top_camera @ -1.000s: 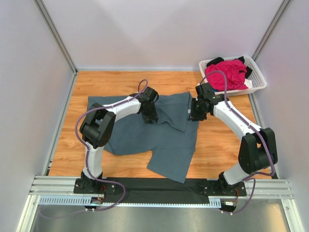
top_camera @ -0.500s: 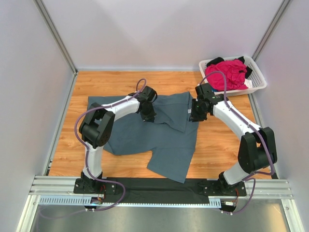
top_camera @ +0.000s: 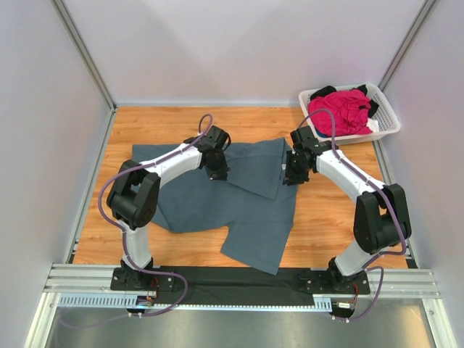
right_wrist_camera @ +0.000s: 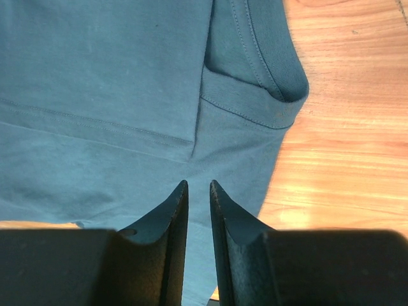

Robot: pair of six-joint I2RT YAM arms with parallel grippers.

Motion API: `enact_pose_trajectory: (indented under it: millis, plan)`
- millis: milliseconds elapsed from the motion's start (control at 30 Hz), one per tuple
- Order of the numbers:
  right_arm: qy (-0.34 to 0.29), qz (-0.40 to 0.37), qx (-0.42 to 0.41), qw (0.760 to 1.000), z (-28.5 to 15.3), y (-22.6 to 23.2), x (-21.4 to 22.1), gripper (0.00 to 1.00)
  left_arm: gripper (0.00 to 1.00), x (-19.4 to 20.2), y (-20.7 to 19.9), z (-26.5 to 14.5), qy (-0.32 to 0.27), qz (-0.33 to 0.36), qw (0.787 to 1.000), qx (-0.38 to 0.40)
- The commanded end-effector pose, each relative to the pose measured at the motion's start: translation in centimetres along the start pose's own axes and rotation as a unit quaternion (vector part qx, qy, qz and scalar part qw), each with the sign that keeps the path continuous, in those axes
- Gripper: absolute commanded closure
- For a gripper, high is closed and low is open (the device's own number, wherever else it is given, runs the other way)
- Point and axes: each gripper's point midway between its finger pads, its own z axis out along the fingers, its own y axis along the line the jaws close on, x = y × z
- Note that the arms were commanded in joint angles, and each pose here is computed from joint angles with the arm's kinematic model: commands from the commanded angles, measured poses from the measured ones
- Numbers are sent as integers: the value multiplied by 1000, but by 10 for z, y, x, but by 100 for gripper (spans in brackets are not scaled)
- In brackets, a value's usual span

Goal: Fold and stack the t-shirts
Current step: Fold the tshirt

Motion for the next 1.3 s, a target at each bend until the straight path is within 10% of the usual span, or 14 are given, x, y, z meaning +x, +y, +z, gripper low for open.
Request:
enact_pose_trajectory:
  millis: [0,100,233,333,533,767,1267]
  plan:
    - [-9,2,-12,1000,-1,8,-11,79,100,5,4,-2,11,8,1000,-1]
    - [-3,3,-11,1000,2,7,-9,78,99,6,8,-3,14,11,1000,-8]
    - [-5,-2,-13,1000,-2,11,-15,73,54,2,5,-15,14,32,999,-1]
    - [-20,-6,-19,1000,-13,18,-28,70,40,-22,2,-44,0,35,999,20]
    - [-55,4,-52,997,-35,35,-46,62,39,-86,84,-129,-83,-63,994,17]
    - [-63,30,-78,995,-33,38,-31,61,39,-55,223,-154,-89,-185,970,-132]
    - [-7,80,-16,997,-9,-17,55,60,42,-15,252,-104,-34,-166,960,-224]
